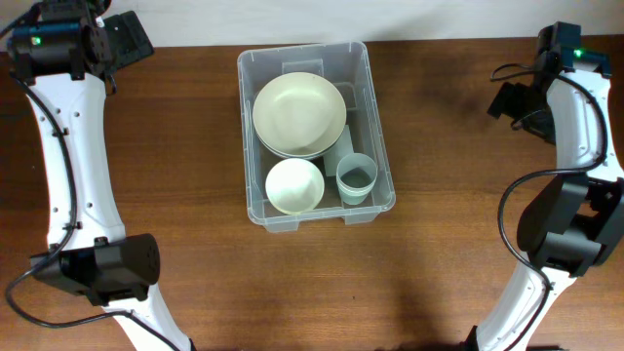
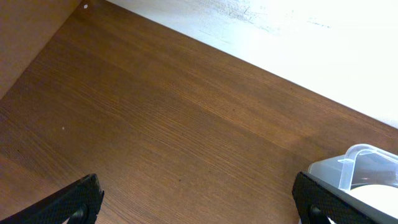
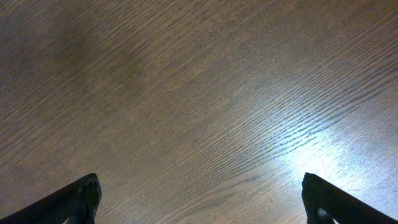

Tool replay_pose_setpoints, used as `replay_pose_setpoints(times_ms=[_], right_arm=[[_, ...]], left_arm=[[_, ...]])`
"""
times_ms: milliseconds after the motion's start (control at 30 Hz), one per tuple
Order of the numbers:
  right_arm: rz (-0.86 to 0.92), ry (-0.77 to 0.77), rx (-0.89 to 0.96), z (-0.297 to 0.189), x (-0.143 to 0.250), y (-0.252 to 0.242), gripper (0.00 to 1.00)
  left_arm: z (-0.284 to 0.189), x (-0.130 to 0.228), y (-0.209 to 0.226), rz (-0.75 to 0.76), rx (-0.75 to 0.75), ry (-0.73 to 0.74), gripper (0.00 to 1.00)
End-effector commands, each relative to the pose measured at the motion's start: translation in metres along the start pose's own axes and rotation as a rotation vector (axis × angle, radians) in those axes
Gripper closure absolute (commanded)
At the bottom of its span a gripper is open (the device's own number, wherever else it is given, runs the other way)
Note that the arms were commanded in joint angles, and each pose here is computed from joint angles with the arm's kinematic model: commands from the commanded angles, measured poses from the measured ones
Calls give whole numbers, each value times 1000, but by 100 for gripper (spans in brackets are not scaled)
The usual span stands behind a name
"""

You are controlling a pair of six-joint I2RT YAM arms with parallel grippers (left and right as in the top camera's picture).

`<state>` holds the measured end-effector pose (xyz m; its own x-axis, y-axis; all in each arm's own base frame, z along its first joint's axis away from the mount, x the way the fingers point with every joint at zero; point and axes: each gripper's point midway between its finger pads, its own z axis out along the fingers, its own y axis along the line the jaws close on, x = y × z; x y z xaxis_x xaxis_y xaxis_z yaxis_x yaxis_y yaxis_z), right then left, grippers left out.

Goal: Pack container

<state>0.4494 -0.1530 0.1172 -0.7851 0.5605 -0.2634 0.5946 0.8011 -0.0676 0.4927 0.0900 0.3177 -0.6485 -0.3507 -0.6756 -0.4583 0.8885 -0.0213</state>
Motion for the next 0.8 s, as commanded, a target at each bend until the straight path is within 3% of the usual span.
replay_pose_setpoints(times_ms=[0,167,267,567,767], right_arm=[[11,-5,5,0,-2,-3,1],[11,-49,145,-20,-4,-32,1],[16,-117,122,-50,-9,-30,1],[91,-528,7,-224,-12,-48,1],[108,-848,-129,-355,28,-74,1]], left_arm=[[-11,-6,0,-10,15,-25,0],[-11,-6,0,-10,15,-25,0],[-11,-6,0,-10,15,-25,0],[-11,-6,0,-10,15,-25,0],[-11,-6,0,-10,15,-25,0]])
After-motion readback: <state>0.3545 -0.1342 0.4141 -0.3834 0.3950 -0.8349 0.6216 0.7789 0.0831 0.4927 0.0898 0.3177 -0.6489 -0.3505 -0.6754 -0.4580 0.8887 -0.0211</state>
